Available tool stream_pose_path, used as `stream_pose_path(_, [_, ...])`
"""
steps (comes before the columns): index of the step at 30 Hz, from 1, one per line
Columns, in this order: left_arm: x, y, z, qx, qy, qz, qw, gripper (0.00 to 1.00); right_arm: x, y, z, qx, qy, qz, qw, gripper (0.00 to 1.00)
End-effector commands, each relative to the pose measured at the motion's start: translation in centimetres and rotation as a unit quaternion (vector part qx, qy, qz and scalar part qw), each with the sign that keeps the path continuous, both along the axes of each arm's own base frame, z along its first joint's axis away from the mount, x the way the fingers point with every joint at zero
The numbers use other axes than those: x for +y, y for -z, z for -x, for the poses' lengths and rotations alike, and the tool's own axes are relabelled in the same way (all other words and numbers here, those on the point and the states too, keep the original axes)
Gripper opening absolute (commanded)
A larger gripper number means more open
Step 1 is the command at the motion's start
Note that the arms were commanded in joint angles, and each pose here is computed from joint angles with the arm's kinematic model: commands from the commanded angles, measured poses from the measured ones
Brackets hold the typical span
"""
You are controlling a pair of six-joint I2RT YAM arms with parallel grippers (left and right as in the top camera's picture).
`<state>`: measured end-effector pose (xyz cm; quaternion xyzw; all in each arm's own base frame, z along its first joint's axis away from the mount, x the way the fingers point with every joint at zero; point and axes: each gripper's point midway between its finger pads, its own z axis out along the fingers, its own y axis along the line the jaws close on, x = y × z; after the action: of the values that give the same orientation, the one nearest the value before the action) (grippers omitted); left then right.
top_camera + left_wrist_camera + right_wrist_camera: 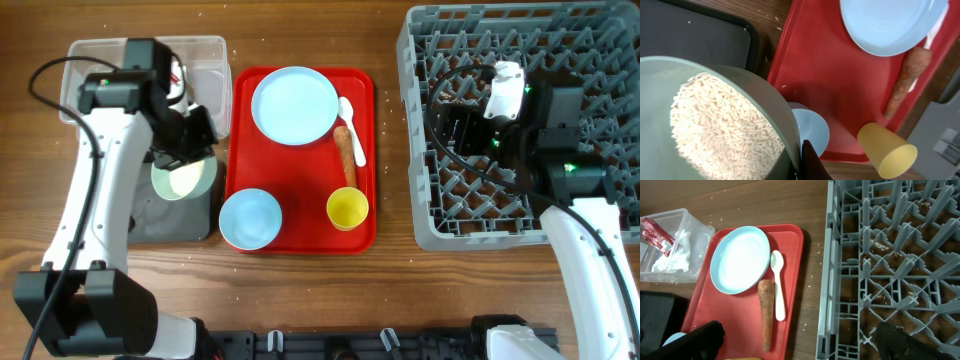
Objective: Sort waste into correct bins and load items into the dishwasher rack
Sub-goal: 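Tip the green bowl over the black tray to pour out the rice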
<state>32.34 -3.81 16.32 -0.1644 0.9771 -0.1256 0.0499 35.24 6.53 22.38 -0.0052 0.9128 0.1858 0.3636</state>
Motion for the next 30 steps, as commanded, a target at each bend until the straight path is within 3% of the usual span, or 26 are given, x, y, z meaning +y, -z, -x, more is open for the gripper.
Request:
stream_pose_path(1, [1.0, -1.1, -0.1, -0.027, 0.013, 0.052, 0.998, 0.04, -0.3, -0.3, -0.4, -0.004, 0.008, 0.005, 1.000, 1.00])
stream_pose_path(9, [5.1, -0.9, 0.4, -0.056, -0.013, 0.128, 0.990, 0.04, -0.3, -0.3, -0.5, -0.004, 0.009, 0.004, 1.000, 1.00])
stream_pose_path(13, [6.8, 0.5, 1.5, -0.109, -0.037, 0.246, 0.962, 0.04, -0.3, -0.3, -0.5, -0.005, 0.009, 0.003, 1.000, 1.00])
stream_pose_path(17, [8.5, 1.3, 2.0, -0.156, -0.071, 0.295, 0.940, 0.04, -0.3, -0.4, -0.6, -0.006, 0.013, 0.000, 1.000, 1.00])
stream_pose_path(30, [11.6, -0.7, 1.0, -0.259, -0.097, 0.336, 0.900, 0.04, -0.3, -0.5, -0.7, -0.007, 0.018, -0.005, 1.000, 1.00])
